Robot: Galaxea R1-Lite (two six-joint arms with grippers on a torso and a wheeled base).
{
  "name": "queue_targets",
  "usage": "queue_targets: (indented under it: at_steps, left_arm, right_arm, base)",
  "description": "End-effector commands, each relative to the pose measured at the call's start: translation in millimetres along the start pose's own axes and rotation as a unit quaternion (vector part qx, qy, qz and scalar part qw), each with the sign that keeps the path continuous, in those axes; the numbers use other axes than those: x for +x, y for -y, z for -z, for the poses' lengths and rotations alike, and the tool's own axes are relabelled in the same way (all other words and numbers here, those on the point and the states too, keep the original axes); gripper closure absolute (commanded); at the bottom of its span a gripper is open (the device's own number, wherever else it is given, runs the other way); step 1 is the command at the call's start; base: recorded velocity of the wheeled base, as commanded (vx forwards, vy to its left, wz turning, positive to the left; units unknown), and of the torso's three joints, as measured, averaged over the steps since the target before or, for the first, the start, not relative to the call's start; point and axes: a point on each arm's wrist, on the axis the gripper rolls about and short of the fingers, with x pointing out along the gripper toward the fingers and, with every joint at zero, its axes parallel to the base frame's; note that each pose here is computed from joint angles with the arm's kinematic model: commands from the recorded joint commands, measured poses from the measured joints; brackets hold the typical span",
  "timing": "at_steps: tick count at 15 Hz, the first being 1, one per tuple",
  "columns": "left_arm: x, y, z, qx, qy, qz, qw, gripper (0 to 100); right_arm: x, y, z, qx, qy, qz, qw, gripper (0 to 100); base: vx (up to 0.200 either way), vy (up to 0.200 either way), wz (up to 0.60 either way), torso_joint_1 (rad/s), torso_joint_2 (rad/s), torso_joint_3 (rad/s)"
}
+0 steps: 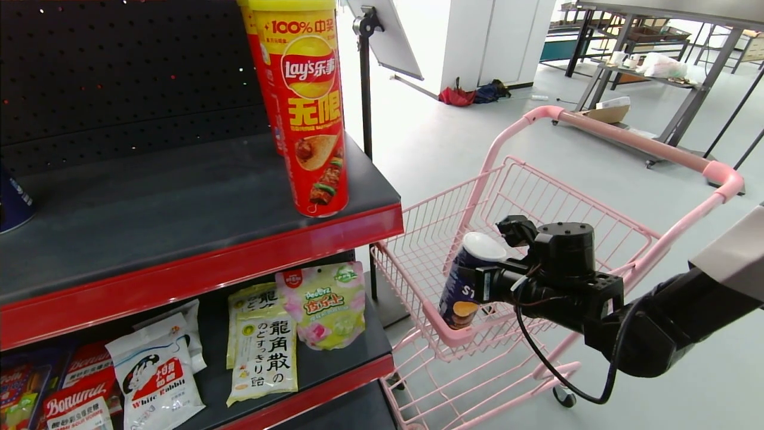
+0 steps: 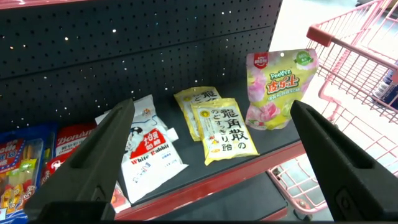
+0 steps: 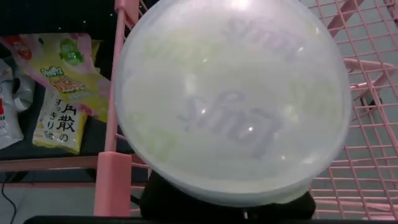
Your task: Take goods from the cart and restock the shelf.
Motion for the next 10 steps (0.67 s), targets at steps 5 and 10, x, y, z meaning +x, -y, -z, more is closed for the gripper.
queue_targets:
  at_steps: [5,10]
  left_arm:
    - [-0.1,0.0,-0.4,0.000,0.000,0.000,1.0000,0]
    - [-0.1,0.0,-0.4,-0.001,0.000,0.000,1.0000,0]
  right_arm:
    - [-18.8,-10.9,-85.0,-0.030,0.124,0.018,0.992,100]
    - [-133.8,-12.0,-157.5,-0.071,0.130,0.096,0.984,100]
  base:
    - [0.000,0.000,0.00,0.000,0.00,0.000]
    - [0.000,0.000,0.00,0.000,0.00,0.000]
